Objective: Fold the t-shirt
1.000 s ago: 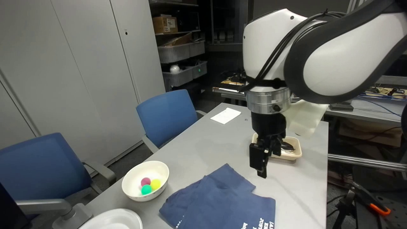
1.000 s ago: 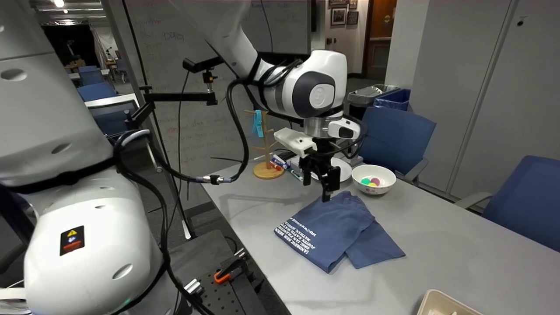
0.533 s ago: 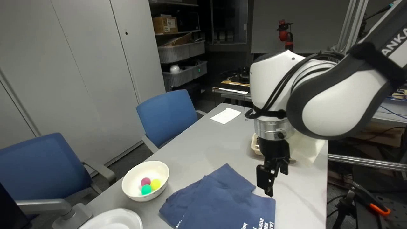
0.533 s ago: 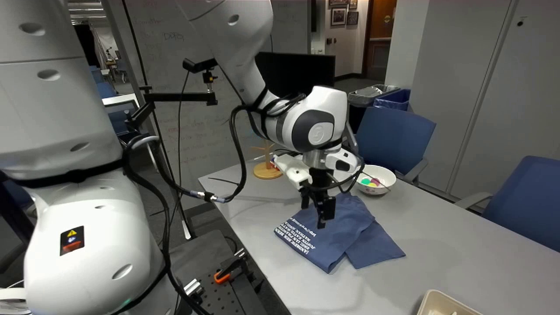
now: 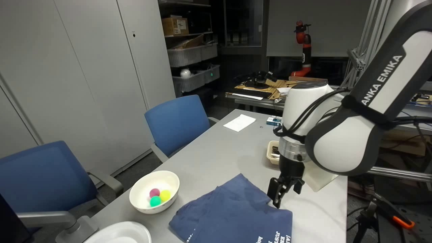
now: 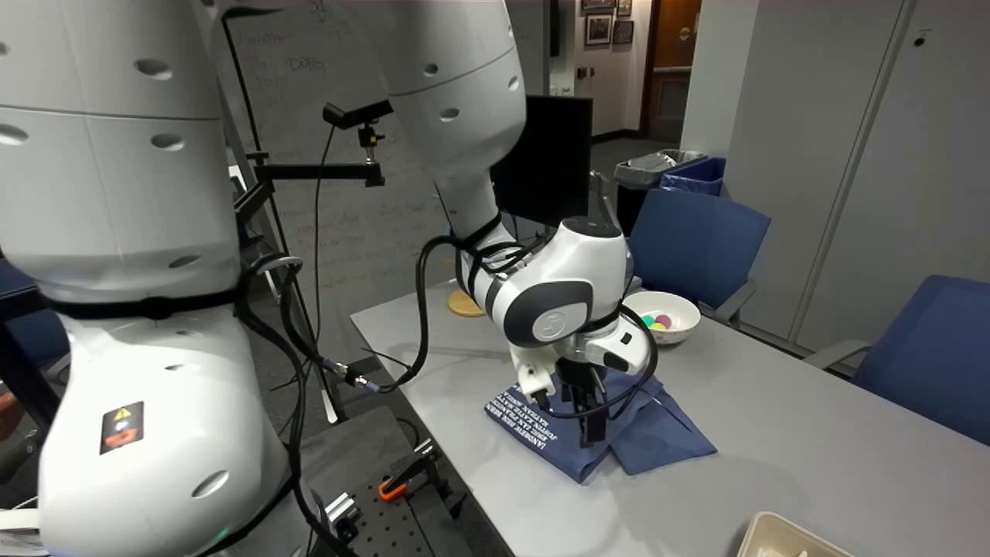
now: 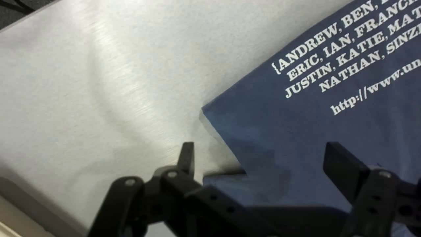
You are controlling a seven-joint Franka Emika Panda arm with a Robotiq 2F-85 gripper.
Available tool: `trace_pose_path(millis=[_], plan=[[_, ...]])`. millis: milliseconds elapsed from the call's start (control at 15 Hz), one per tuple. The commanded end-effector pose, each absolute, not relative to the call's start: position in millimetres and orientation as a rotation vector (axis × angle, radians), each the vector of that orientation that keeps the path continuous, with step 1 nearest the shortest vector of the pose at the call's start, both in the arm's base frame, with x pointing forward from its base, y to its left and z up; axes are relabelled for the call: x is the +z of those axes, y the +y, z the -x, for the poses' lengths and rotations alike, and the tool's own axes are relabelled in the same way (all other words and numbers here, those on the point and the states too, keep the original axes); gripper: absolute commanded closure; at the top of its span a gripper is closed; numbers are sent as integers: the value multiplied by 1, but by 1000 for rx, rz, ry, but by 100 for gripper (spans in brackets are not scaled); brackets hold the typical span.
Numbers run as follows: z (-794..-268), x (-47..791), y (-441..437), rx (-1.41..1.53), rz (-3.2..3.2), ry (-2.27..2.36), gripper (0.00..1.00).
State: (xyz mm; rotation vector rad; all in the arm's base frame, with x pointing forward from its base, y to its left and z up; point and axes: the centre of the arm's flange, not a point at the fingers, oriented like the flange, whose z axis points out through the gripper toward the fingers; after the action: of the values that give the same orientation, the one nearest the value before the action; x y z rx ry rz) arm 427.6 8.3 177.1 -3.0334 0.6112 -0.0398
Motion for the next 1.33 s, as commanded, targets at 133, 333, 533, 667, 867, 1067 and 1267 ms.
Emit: trace_pose_path(millis=[133, 333, 533, 667, 867, 1067, 1267], plan=[[-427, 157, 9, -55, 3007, 674, 0], [-429, 150, 11, -50, 3006, 675, 0], [-431, 128, 6, -10, 3005, 705, 0], [-429, 111, 2, 20, 3019, 721, 0], [-429, 96, -4, 53, 3024, 737, 0], [-437, 90, -8, 47, 3019, 748, 0], [-447, 89, -8, 30, 3012, 752, 0]])
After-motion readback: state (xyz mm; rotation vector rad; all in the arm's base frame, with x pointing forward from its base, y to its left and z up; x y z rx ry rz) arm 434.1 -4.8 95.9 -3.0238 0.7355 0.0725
